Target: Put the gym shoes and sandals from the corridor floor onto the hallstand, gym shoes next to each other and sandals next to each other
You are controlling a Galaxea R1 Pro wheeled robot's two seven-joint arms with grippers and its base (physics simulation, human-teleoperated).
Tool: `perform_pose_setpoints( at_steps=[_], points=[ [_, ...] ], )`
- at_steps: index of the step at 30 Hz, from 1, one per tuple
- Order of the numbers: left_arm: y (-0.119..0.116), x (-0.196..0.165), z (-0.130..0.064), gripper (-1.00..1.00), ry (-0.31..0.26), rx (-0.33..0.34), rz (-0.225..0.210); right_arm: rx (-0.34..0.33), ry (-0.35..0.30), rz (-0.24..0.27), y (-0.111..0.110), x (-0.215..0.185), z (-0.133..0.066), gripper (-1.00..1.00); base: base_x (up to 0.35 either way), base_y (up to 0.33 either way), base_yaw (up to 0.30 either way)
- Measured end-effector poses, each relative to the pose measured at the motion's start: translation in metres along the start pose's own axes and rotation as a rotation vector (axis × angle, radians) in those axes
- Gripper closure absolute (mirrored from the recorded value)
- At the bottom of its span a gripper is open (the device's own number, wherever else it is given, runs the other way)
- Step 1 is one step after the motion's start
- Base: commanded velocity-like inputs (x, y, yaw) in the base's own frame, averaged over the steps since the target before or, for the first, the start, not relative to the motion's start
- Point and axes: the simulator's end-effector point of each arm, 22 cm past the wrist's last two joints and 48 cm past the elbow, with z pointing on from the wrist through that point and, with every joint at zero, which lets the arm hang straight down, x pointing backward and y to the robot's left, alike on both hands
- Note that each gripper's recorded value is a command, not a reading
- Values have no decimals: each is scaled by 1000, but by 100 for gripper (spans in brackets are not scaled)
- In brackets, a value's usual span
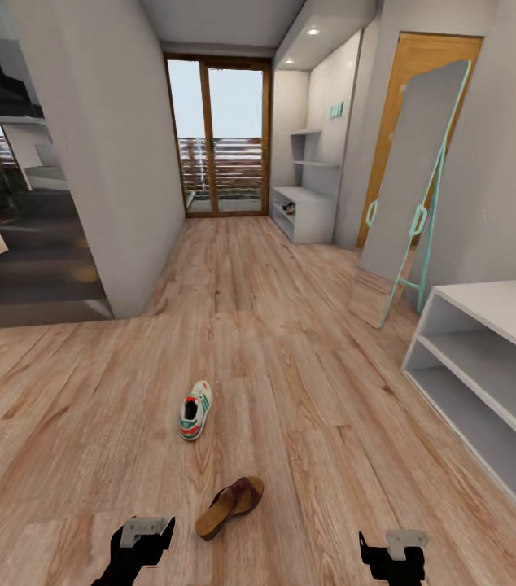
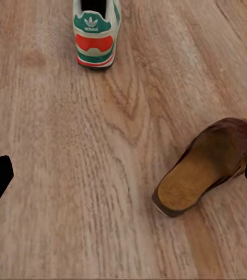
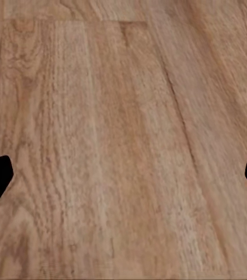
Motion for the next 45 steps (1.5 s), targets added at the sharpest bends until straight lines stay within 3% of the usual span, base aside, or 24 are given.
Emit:
perform_pose_setpoints(
  at_steps=[6, 7, 10, 12, 13, 15, 19, 24, 37, 45],
  points=[
    [0, 1, 0, -100, 6, 10, 30, 2, -1, 1, -1, -1, 1, -100, 178, 203, 0],
    [-1, 2, 0, -100, 16, 26, 77, 10, -17, 0, -5, -11, 5, -100, 57, 62, 0],
    [-6, 3, 1, -100, 30, 54, 153, 34, -50, -12, -16, -39, 16, -100, 28, 31, 0],
    [-11, -17, 17, -100, 40, 73, 215, 38, -52, -32, -25, -86, 33, -100, 6, 7, 0],
    [-10, -26, 24, -100, 53, 73, 222, 22, -62, -36, -26, -107, 38, -100, 4, 4, 0],
    [-10, -33, 31, -100, 74, 73, 224, -4, -61, -41, -24, -122, 40, -100, 2, 3, 0],
    [-18, -53, 48, -100, 153, 118, 203, -117, -98, -52, -11, -176, 38, -100, 0, 0, 0],
    [-30, -56, 51, -100, 182, 175, 192, -159, -118, -64, -9, -193, 35, -100, 0, 0, 0],
    [-34, -48, 48, -100, 198, 188, 184, -158, -118, -72, -14, -194, 35, -100, 195, 0, -5],
    [-35, -47, 47, -100, 198, 191, 188, -157, -118, -72, -15, -194, 35, -100, 261, 23, -230]
  ],
)
